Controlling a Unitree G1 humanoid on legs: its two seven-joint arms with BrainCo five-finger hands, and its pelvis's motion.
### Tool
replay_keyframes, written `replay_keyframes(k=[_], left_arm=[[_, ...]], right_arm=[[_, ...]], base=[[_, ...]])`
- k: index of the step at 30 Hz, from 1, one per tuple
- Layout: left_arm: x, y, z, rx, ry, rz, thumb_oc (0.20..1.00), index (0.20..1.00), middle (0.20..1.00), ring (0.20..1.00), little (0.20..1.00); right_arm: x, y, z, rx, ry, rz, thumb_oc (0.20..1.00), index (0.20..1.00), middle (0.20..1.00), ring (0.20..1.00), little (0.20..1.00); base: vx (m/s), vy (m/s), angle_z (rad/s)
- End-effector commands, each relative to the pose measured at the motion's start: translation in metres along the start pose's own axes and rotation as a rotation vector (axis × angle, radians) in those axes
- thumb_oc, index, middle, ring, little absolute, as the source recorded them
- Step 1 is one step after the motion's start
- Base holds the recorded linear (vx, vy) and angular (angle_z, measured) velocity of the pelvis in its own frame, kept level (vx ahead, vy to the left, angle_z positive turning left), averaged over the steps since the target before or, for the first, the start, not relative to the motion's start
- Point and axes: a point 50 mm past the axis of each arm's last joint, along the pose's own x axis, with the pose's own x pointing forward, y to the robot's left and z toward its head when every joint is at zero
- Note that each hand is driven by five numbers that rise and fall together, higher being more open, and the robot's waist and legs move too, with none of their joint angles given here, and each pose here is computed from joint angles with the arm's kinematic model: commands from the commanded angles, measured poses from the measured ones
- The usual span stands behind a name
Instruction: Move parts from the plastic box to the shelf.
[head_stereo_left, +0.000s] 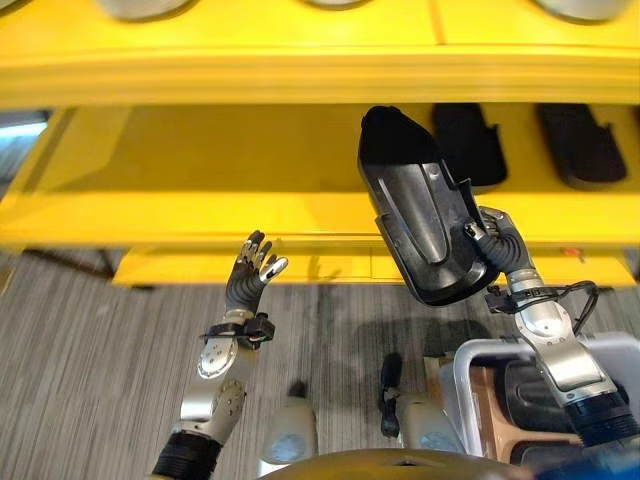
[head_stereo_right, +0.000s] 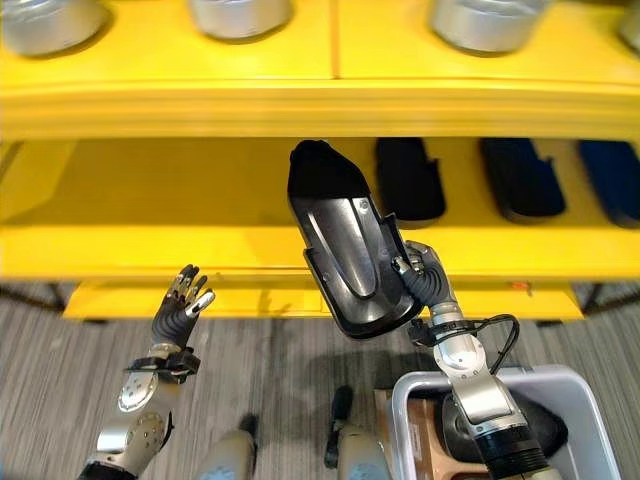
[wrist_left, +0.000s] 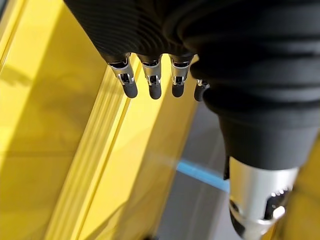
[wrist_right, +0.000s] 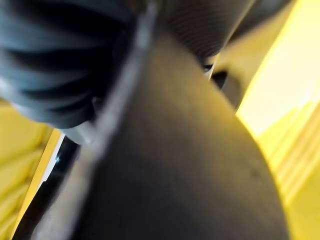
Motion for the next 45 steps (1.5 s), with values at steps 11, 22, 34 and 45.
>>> replay_keyframes(k=[11,22,34,45], left_arm=[[-0.001,0.003,0.018,-0.003,-0.097,0.009,1.0,1.0,1.0,1.0,1.0],[0.003,-0.014,0.028,0.013,-0.082,-0.115,1.0,1.0,1.0,1.0,1.0],[0.01,-0.028,0.034,0.0,-0.079,-0.218,1.0,1.0,1.0,1.0,1.0],[0.019,-0.039,0.036,0.003,-0.088,-0.239,1.0,1.0,1.0,1.0,1.0]], right_arm=[[0.01,-0.005,0.032,0.049,-0.175,-0.067,0.2,0.2,0.2,0.2,0.2],[0.099,0.015,0.09,0.008,-0.277,-0.06,0.2,0.2,0.2,0.2,0.2],[0.182,-0.055,0.137,0.013,-0.121,-0.304,0.2,0.2,0.2,0.2,0.2],[0.183,-0.08,0.124,0.169,-0.018,-0.428,0.2,0.2,0.2,0.2,0.2]], base=[[0.04,0.081,-0.25],[0.08,0.085,0.22],[-0.06,0.018,-0.03],[-0.1,0.048,-0.13]])
